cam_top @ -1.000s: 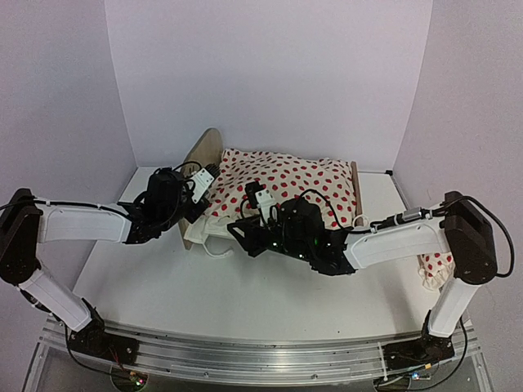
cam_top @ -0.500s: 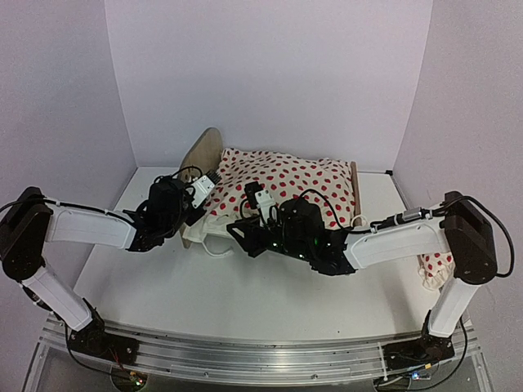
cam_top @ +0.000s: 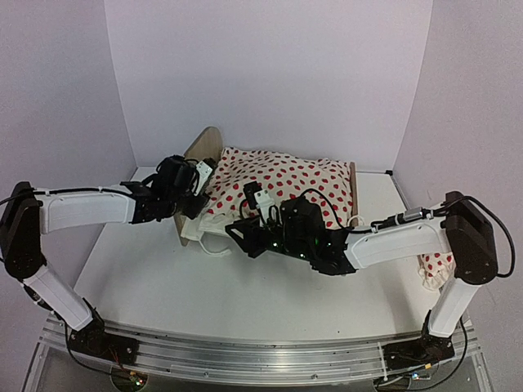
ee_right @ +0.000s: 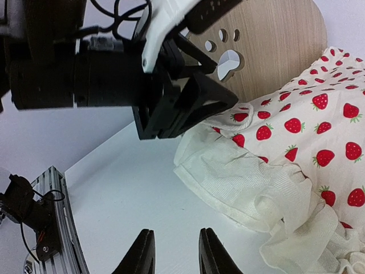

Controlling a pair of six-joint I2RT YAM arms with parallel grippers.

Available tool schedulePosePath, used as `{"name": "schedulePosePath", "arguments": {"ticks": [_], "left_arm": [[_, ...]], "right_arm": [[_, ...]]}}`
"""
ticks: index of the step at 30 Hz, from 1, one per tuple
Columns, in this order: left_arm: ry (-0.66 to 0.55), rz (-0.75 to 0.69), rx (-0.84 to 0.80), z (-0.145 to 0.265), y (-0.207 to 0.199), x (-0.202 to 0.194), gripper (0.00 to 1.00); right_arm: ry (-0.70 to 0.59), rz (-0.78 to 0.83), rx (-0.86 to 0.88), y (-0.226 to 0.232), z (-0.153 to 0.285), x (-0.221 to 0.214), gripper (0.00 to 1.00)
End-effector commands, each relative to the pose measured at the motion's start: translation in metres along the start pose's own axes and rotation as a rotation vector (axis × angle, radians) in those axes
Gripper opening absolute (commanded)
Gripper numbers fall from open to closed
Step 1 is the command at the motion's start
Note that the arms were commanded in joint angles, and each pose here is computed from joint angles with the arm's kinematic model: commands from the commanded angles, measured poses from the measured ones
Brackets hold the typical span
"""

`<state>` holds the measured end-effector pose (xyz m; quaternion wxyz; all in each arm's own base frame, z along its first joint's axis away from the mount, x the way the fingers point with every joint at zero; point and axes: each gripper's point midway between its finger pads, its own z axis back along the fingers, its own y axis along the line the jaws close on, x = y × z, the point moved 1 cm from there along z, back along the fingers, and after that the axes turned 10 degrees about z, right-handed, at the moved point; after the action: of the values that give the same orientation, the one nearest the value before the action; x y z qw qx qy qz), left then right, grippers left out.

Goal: Set up the pet bed

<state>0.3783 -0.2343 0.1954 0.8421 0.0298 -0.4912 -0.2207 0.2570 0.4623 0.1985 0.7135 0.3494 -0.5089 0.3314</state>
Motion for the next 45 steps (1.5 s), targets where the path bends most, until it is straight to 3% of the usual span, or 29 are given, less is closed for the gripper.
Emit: {"name": "schedulePosePath", "arguments": {"ticks": [1, 4, 7, 10, 17, 23, 28, 36, 41, 42, 45], "left_arm": [[0.168, 0.264, -0.103, 0.025, 0.001, -0.007, 0.55], [0.127, 0.204, -0.281, 0.042, -0.02, 0.004, 0.43], [0.047, 0.047, -0.404, 0.05, -0.036, 0.011, 0.46], [0.048, -0.072, -0.384, 0.04, -0.036, 0.015, 0.43], [0.186, -0.263, -0.26, 0.001, -0.028, -0.007, 0.4], [0.171, -0.298, -0.198, -0.013, -0.023, 0.002, 0.31], [0.176, -0.29, -0.187, -0.015, -0.02, 0.003, 0.17], [0.173, -0.241, -0.186, -0.008, -0.013, 0.015, 0.18], [0.205, -0.229, -0.17, -0.012, -0.001, 0.006, 0.05], [0.21, -0.228, -0.176, -0.011, -0.001, 0.005, 0.05], [0.224, -0.204, -0.291, -0.002, -0.018, 0.005, 0.2]], "right_arm": [[-0.077, -0.018, 0.042, 0.01, 0.007, 0.031, 0.26], [-0.07, -0.047, -0.006, 0.001, 0.005, 0.028, 0.25], [-0.033, -0.091, -0.139, -0.021, 0.007, 0.018, 0.25], [0.01, -0.098, -0.221, -0.033, 0.01, 0.013, 0.28], [0.027, -0.081, -0.236, -0.034, 0.018, 0.017, 0.29], [0.03, -0.08, -0.223, -0.033, 0.02, 0.016, 0.3], [0.029, -0.072, -0.224, -0.033, 0.026, 0.016, 0.3], [0.028, -0.059, -0.219, -0.032, 0.027, 0.018, 0.3], [0.024, -0.049, -0.207, -0.03, 0.026, 0.021, 0.3], [0.024, -0.048, -0.207, -0.03, 0.027, 0.021, 0.31], [0.023, -0.046, -0.211, -0.03, 0.027, 0.021, 0.31]]}}
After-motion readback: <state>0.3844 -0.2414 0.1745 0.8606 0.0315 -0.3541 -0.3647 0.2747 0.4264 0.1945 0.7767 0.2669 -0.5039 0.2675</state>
